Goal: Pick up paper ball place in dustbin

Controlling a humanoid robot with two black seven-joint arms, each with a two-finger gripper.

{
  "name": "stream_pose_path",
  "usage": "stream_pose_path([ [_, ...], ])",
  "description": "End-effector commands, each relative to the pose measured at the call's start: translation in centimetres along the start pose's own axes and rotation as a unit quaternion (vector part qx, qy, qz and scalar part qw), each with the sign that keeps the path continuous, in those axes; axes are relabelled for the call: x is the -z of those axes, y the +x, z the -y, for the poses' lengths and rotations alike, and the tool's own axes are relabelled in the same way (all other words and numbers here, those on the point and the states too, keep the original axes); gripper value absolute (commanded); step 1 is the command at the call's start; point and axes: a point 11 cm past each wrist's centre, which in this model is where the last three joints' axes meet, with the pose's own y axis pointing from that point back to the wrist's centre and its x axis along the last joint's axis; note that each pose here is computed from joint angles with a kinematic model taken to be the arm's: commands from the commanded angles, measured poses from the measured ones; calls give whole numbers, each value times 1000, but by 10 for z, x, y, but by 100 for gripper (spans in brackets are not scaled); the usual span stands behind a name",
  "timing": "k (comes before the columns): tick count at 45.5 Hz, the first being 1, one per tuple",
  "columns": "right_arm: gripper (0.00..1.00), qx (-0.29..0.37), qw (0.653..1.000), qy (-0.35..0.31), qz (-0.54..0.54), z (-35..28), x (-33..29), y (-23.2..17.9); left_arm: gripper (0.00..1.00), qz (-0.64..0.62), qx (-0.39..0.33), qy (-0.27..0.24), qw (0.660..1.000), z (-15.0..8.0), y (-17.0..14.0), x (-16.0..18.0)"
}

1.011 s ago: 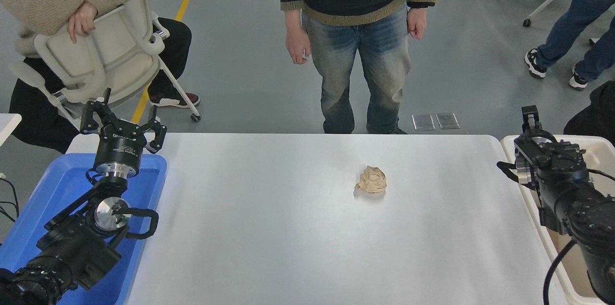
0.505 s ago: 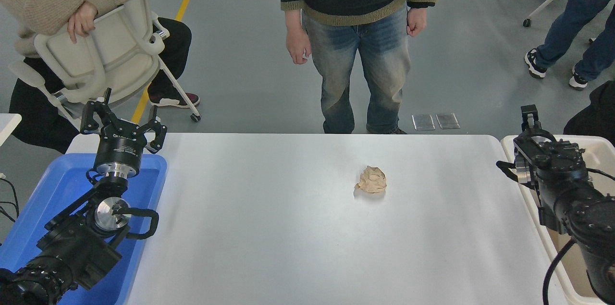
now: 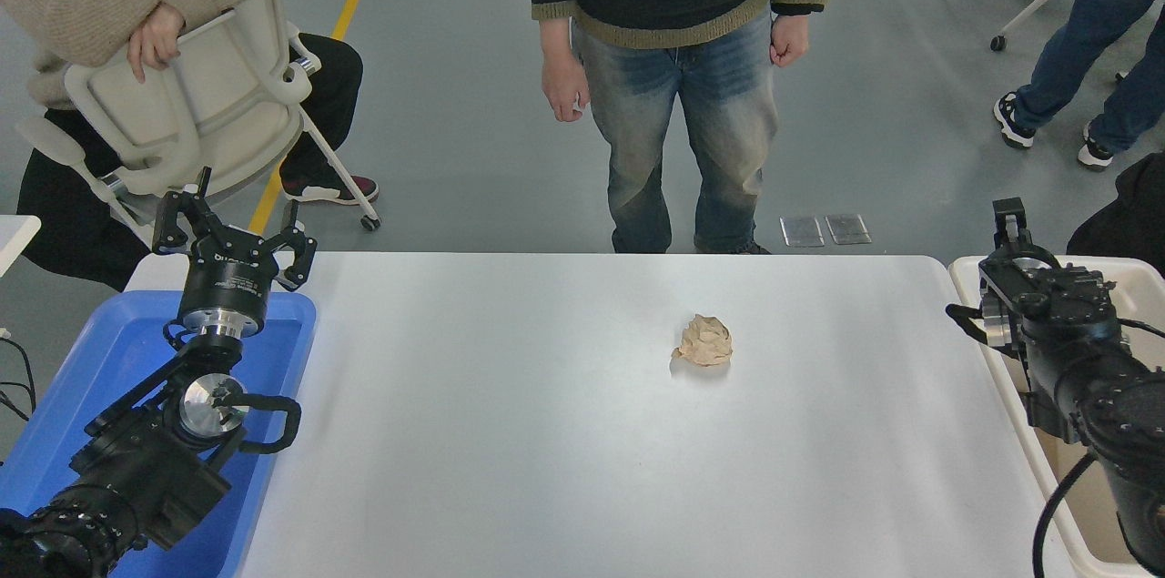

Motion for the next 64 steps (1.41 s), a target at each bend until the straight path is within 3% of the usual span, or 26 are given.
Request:
stream_pose_path([
  [1,100,4,1000,0,2,0,0,-1,99,0,0,0,1000,0,0,-1],
  [24,100,49,999,-10,-10,0,-3,4,99,0,0,0,1000,0,0,0],
  [34,100,94,986,8,-137,-15,13,-2,99,1,0,0,1000,0,1,-1],
  [44,100,119,946,38,-298,-39,60,6,99,0,0,0,1000,0,0,0],
  [56,100,214,890,40,-400,-82,112,0,99,1,0,0,1000,0,1,-1],
  [64,100,232,850,29,-472,-122,127,3,99,1,0,0,1000,0,0,-1],
])
